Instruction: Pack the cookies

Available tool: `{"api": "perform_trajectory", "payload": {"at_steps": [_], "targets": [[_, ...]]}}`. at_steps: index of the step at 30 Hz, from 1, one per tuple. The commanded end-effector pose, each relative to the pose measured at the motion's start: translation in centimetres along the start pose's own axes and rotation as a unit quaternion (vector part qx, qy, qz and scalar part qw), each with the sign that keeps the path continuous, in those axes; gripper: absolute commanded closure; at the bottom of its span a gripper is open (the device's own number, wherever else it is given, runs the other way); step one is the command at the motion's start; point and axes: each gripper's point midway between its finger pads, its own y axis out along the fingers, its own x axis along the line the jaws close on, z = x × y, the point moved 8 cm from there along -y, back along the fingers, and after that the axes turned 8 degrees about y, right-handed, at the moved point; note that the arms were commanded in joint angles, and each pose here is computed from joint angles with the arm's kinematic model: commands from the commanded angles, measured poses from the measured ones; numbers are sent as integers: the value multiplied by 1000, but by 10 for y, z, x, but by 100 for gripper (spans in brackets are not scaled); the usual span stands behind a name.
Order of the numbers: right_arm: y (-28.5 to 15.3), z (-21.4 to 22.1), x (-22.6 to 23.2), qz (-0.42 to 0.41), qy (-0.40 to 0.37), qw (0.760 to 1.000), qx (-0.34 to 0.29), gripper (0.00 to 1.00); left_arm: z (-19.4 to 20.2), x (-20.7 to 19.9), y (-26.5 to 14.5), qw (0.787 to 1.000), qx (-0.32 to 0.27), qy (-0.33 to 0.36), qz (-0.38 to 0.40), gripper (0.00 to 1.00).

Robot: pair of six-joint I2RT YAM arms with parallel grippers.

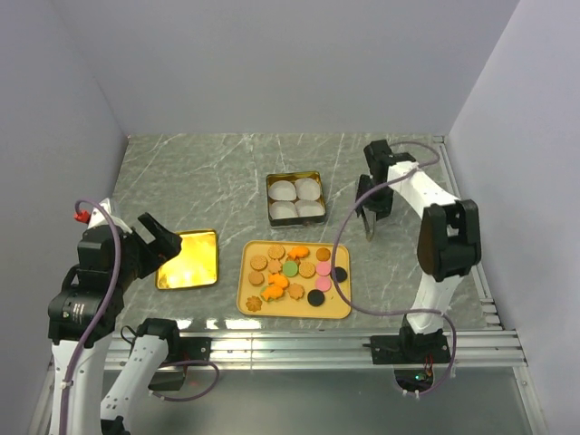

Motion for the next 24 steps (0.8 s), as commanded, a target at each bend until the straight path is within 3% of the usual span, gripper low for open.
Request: {"api": "perform_trajectory", "payload": {"at_steps": [1, 5, 14, 24], "targets": [[-97, -9, 12, -49, -4, 995, -86, 41, 0, -1, 1, 1000, -14, -5, 11, 2], [-136, 6, 10, -75, -1, 992, -99, 41, 5, 0, 7, 1000, -10, -10, 14, 2], [-177, 47, -4, -97, -18, 990, -98, 41, 12, 1, 22, 1000, 1, -7, 17, 2], [-207, 125, -5, -133, -95, 985, -53, 44, 18, 5, 42, 1000, -5, 7, 11, 1]]}}
